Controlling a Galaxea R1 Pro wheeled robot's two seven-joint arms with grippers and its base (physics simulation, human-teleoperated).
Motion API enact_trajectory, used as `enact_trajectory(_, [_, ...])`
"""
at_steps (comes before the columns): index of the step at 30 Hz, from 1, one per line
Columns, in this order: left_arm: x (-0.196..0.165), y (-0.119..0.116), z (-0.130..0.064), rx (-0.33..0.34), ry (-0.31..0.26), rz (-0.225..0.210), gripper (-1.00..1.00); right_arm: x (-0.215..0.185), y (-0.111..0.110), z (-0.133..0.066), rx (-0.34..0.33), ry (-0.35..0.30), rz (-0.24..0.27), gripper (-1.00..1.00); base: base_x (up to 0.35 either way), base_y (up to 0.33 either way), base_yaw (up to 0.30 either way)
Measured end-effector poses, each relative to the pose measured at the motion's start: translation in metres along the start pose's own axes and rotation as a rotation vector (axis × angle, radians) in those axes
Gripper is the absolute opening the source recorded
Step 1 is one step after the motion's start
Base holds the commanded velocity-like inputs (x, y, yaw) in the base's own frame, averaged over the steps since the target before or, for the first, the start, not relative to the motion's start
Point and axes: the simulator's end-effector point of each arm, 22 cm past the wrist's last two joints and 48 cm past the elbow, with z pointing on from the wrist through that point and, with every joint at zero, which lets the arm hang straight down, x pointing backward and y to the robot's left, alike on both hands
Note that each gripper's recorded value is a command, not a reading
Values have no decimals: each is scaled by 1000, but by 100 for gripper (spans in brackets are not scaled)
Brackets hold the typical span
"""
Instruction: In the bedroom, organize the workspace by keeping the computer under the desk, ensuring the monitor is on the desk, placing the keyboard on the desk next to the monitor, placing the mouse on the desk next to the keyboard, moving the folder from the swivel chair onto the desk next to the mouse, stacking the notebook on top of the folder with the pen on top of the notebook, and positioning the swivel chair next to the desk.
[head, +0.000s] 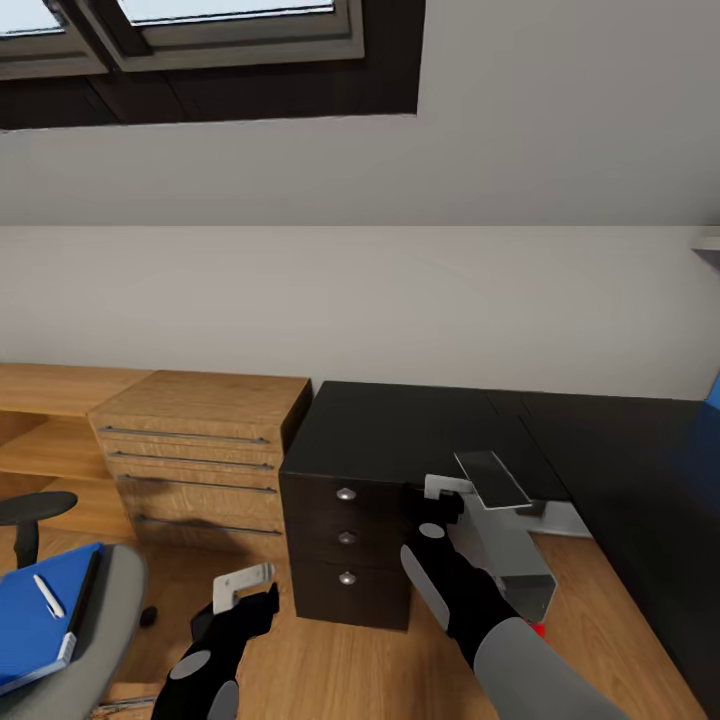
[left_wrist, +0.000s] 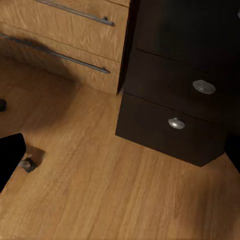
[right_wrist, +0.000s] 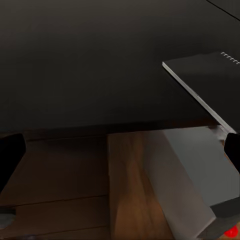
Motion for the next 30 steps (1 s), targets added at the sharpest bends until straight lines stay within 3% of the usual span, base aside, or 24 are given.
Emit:
enact_trajectory(3, [-10, 21, 4, -43, -33, -42, 100, 0, 0, 0, 0, 0, 0, 100, 0, 0, 278])
enact_trajectory(7, [-14, 66, 8, -129, -37, -98, 100, 0, 0, 0, 0, 0, 0, 100, 0, 0, 278])
enact_trajectory(10, [-14, 84, 9, -164, -35, -118, 100, 0, -1, 0, 2, -1, -2, 100, 0, 0, 278])
enact_trajectory(30, [-13, 80, 9, -159, -31, -121, 100, 1, 0, 0, 1, 0, -3, 100, 0, 0, 279])
